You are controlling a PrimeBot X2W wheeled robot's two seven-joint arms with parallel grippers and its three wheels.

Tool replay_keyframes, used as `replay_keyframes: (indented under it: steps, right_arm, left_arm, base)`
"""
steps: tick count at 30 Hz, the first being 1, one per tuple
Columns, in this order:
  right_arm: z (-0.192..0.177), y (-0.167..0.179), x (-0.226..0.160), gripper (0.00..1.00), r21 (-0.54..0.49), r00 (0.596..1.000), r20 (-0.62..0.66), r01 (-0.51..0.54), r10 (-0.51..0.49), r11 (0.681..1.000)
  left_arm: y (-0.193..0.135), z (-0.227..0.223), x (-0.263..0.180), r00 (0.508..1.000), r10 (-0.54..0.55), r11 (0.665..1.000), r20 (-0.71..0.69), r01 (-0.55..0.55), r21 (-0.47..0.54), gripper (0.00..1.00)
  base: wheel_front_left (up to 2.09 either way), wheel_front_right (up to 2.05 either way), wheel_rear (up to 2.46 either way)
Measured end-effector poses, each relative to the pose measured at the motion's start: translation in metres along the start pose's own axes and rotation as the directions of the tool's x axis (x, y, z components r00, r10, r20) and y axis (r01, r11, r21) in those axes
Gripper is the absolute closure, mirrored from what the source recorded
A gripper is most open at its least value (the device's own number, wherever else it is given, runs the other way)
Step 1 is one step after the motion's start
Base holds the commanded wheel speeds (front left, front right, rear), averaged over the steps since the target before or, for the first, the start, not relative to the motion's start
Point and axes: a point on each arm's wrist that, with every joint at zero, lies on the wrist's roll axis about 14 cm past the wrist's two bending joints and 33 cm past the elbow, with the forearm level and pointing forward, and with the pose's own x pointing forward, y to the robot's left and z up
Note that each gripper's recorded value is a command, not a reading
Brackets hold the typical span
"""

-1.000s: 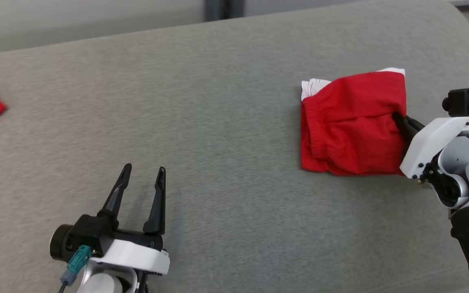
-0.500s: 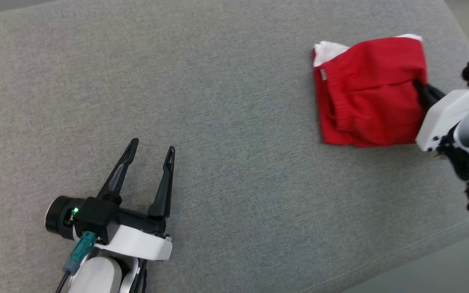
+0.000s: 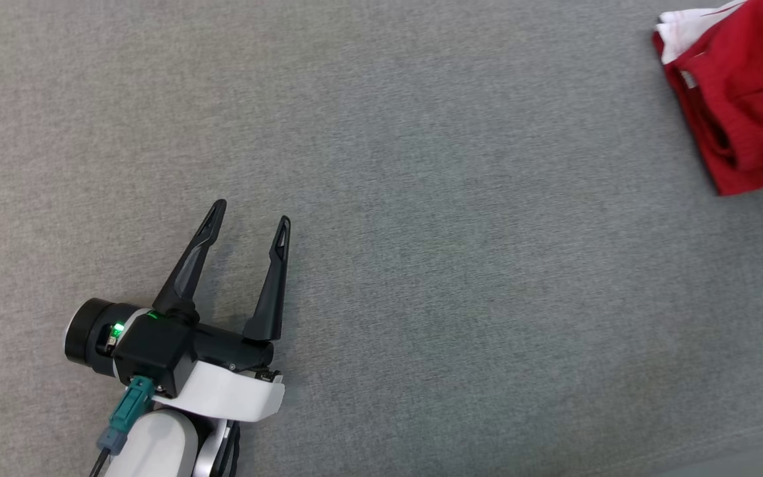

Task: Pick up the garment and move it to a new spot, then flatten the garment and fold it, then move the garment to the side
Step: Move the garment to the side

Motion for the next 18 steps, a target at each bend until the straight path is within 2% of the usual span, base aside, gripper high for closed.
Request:
replay_keyframes:
  steps: [13, 14, 15, 17, 18]
  right_arm:
    - [-0.005, -0.025, 0.025, 1.00, -0.033, 0.995, -0.026, 0.092, -0.093, 0.995]
    - [-0.005, -0.027, 0.026, 0.86, -0.035, 0.995, -0.022, 0.097, -0.098, 0.995]
    - [-0.006, -0.028, 0.027, 0.60, -0.039, 0.995, -0.022, 0.101, -0.102, 0.994]
    - [-0.005, -0.026, 0.028, 0.00, -0.041, 0.995, -0.008, 0.102, -0.103, 0.994]
    - [-0.004, -0.026, 0.028, 0.00, -0.041, 0.995, -0.002, 0.103, -0.103, 0.994]
  left_arm:
    - [0.018, -0.010, -0.008, 0.998, 0.053, 0.999, -0.025, -0.053, 0.004, 0.00]
    - [0.019, -0.011, -0.009, 0.998, 0.055, 0.998, -0.027, -0.055, 0.005, 0.00]
    - [0.019, -0.011, -0.009, 0.998, 0.056, 0.998, -0.027, -0.056, 0.006, 0.00]
    - [0.020, -0.012, -0.009, 0.998, 0.059, 0.998, -0.030, -0.059, 0.006, 0.00]
    - [0.020, -0.012, -0.008, 0.998, 0.059, 0.998, -0.030, -0.059, 0.007, 0.00]
  base:
    - [0.00, 0.00, 0.00]
    - [0.00, 0.00, 0.00]
    - [0.00, 0.00, 0.00]
    - [0.00, 0.00, 0.00]
    - [0.00, 0.00, 0.00]
